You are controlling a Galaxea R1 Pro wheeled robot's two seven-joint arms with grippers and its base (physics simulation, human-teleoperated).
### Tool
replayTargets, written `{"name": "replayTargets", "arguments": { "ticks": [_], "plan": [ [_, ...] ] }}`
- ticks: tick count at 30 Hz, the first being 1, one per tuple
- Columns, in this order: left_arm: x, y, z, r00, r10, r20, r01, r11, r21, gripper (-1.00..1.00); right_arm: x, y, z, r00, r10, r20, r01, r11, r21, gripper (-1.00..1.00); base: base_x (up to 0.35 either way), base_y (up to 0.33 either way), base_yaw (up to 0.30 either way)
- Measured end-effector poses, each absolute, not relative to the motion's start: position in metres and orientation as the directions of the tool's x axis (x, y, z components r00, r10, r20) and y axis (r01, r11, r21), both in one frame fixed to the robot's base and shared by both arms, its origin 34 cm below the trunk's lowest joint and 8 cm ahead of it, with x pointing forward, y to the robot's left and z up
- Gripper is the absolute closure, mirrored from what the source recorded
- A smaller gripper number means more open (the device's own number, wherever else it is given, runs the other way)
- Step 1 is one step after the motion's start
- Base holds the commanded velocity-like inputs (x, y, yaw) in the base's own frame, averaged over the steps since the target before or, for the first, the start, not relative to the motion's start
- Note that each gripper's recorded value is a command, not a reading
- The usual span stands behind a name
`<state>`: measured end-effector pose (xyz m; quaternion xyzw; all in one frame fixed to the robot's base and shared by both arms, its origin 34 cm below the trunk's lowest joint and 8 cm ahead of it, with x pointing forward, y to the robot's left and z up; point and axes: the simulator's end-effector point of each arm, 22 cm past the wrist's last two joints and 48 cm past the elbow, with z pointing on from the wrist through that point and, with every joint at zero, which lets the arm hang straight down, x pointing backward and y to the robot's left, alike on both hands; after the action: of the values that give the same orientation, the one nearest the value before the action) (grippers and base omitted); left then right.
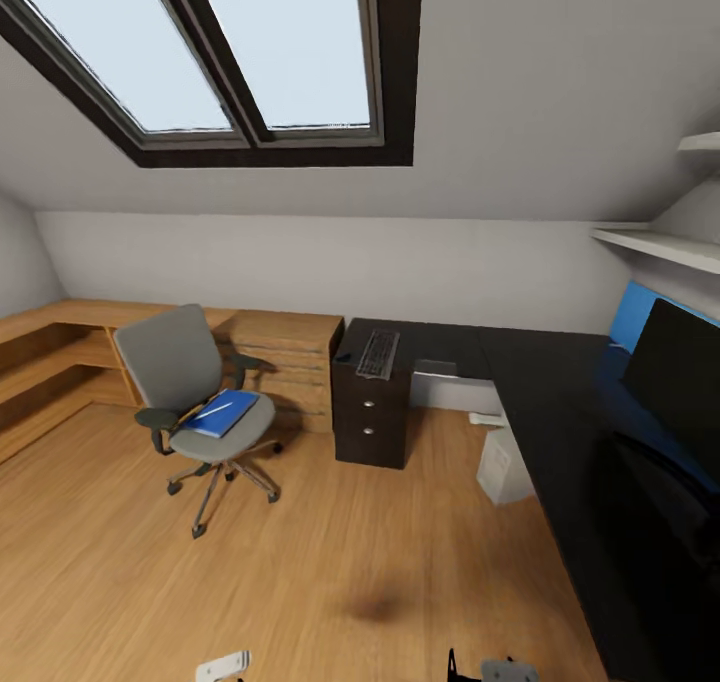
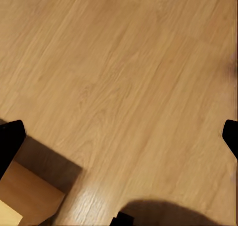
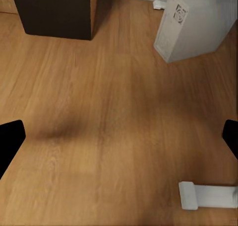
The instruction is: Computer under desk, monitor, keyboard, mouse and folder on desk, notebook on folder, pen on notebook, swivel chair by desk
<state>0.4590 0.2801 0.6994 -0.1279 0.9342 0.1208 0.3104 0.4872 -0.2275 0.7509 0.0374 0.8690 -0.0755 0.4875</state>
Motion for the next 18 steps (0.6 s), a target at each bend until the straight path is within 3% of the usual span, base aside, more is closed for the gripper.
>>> {"name": "replayTargets", "arguments": {
  "ticks": [18],
  "plan": [
    [0.4588,0.2783,0.7025,-0.773,-0.165,-0.613,-0.313,0.939,0.142,-1.00,0.4863,-0.2264,0.7542,-0.517,-0.008,-0.856,0.138,0.986,-0.092,-1.00,0.322,0.137,-0.255]
  ]
}}
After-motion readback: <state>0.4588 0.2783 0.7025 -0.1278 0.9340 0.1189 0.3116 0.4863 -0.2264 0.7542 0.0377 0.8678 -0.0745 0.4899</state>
